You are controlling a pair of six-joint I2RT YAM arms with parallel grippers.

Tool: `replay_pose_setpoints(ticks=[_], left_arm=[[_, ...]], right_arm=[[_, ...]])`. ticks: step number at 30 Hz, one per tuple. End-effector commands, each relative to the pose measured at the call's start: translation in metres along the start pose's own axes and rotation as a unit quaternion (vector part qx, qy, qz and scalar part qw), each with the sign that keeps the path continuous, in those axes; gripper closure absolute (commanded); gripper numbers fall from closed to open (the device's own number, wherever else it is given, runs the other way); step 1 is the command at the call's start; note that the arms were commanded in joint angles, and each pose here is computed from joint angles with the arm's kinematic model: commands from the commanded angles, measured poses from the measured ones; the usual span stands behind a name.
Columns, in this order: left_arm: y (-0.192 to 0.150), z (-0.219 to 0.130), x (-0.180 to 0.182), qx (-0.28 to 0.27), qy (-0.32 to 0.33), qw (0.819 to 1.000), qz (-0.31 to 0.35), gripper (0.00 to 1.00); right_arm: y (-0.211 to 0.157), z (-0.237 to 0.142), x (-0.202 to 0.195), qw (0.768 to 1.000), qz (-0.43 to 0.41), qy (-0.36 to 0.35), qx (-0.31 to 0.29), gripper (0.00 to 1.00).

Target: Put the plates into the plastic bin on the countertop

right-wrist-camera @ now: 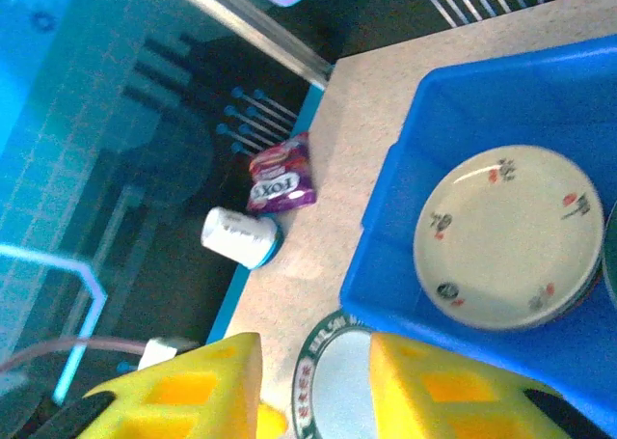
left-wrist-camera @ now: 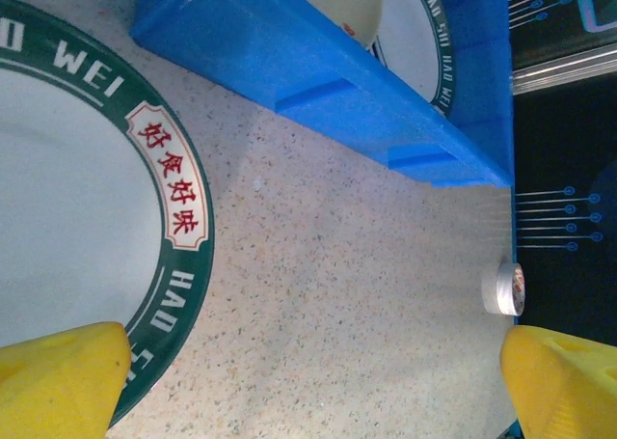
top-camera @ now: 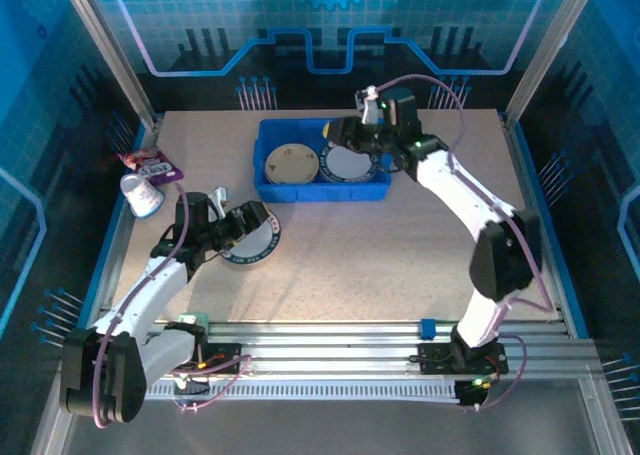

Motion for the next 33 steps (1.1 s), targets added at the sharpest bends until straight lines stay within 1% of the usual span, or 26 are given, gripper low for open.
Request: replay_pose_setpoints(ticks=[1,6,10,14,18,23,27,30,32,33], left_arm=[[0.004,-0.012,0.002,-0.010,0.033,0.999,-0.005,0.01],[-0.002,-0.029,0.008,-0.017,0.060,0.998,-0.009,0.01],[-0.009,-0.035,0.018,-0.016,0.080,0.997,-0.018,0.01],[-0.017,-0.037,0.033,-0.012,0.101,0.994,-0.041,0.01],[-0.021,-0.041,0.047,-0.026,0.120,0.990,-0.064,0.01],[-0.024,-0.050,0.071,-0.037,0.163,0.980,-0.109,0.01],[-0.028,-0.051,0.085,-0.046,0.169,0.975,-0.136,0.02],[-0.029,-0.050,0.094,-0.052,0.174,0.972,-0.148,0.05],[-0.029,-0.047,0.100,-0.055,0.177,0.970,-0.157,0.09],[-0.029,-0.046,0.103,-0.056,0.178,0.969,-0.161,0.13]], right_arm=[[-0.048,-0.009,-0.006,0.999,-0.033,-0.012,0.038,0.62],[-0.115,-0.030,-0.017,0.991,-0.073,-0.066,0.093,0.59],[-0.149,-0.035,-0.031,0.986,-0.065,-0.092,0.124,0.59],[-0.172,-0.032,-0.041,0.984,-0.045,-0.088,0.145,0.59],[-0.181,-0.029,-0.046,0.985,-0.029,-0.081,0.151,0.59],[-0.187,-0.025,-0.050,0.984,-0.023,-0.080,0.160,0.59],[-0.191,-0.021,-0.055,0.981,-0.015,-0.084,0.173,0.59],[-0.192,-0.019,-0.057,0.980,-0.012,-0.087,0.178,0.59],[-0.191,-0.019,-0.058,0.980,-0.010,-0.089,0.178,0.59],[-0.191,-0.018,-0.058,0.980,-0.009,-0.089,0.179,0.59]])
Point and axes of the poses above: each hand's point on the last joint's axis, 136 mm out from that joint toward the fingers, its own z axis out along the fingers, its own x axis along the line the jaws close on, y = z × x, the point moved 4 cm from there along -z, back along the fingers, and after that the axes turned 2 degrees about z, right-handed, at the moved point
